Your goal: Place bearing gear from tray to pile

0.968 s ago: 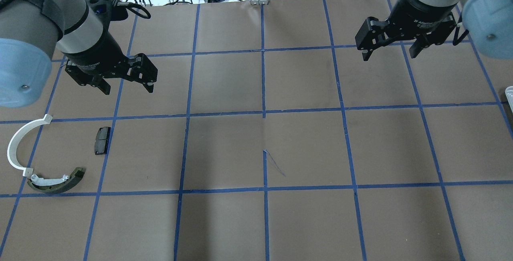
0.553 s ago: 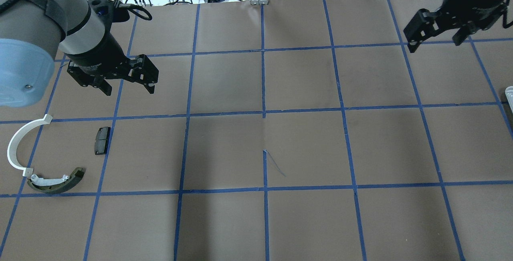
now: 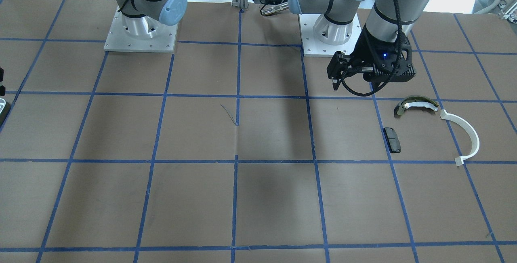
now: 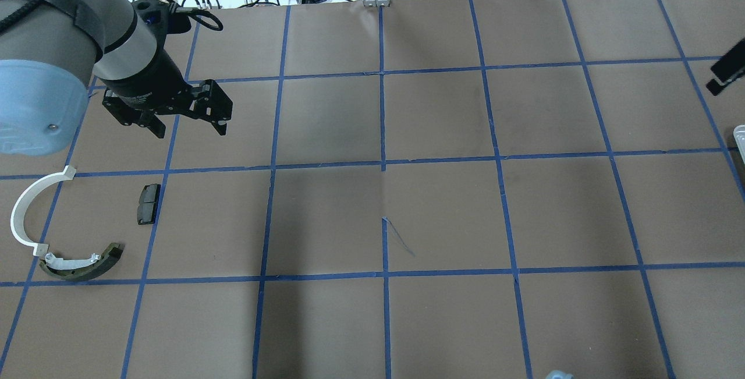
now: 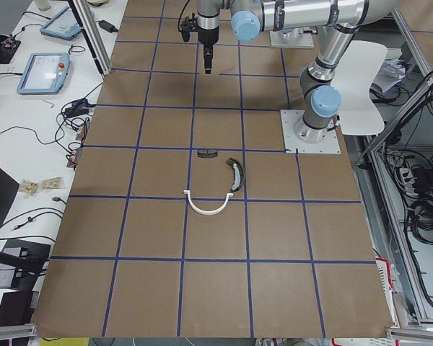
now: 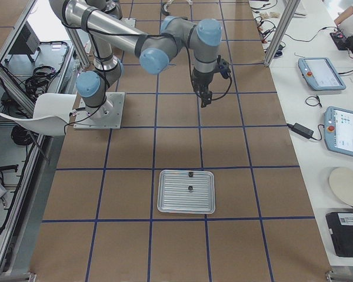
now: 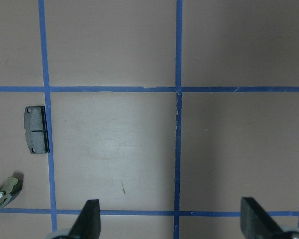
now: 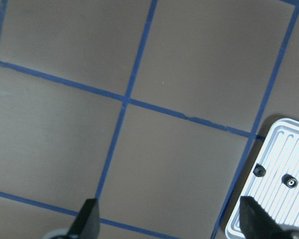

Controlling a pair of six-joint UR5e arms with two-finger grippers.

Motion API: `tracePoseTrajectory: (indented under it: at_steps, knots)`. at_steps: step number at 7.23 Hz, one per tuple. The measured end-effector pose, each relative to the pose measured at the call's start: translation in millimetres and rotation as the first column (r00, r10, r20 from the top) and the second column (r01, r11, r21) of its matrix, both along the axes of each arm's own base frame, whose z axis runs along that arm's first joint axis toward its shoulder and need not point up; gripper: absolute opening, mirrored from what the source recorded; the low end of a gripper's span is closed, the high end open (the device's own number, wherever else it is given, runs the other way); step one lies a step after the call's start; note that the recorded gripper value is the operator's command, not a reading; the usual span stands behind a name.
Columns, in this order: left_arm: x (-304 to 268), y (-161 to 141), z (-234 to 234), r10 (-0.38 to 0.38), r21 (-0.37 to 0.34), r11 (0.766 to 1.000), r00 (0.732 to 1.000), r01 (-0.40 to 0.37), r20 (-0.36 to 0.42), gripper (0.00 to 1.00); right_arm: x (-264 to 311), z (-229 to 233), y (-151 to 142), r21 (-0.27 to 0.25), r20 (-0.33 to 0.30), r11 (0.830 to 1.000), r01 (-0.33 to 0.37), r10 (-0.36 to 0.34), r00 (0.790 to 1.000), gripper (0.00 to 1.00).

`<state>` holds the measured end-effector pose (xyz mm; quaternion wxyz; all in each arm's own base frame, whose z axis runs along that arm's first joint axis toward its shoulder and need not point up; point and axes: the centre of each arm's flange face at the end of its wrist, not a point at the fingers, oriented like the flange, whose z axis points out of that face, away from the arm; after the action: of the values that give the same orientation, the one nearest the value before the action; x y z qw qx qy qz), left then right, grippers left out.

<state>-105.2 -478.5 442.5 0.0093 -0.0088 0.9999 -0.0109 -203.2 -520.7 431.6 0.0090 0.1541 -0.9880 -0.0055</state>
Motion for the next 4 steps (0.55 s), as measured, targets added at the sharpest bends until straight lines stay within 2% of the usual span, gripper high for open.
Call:
tracePoseTrajectory:
  at_steps: [4]
  knots:
    - [0.3, -0.4, -1.4, 0.001, -0.003, 1.0, 1.0, -0.001, 0.002, 1.0, -178.2, -102.4, 19.0, -0.012, -0.022, 0.997, -0.074, 0.074, 0.997, 1.0]
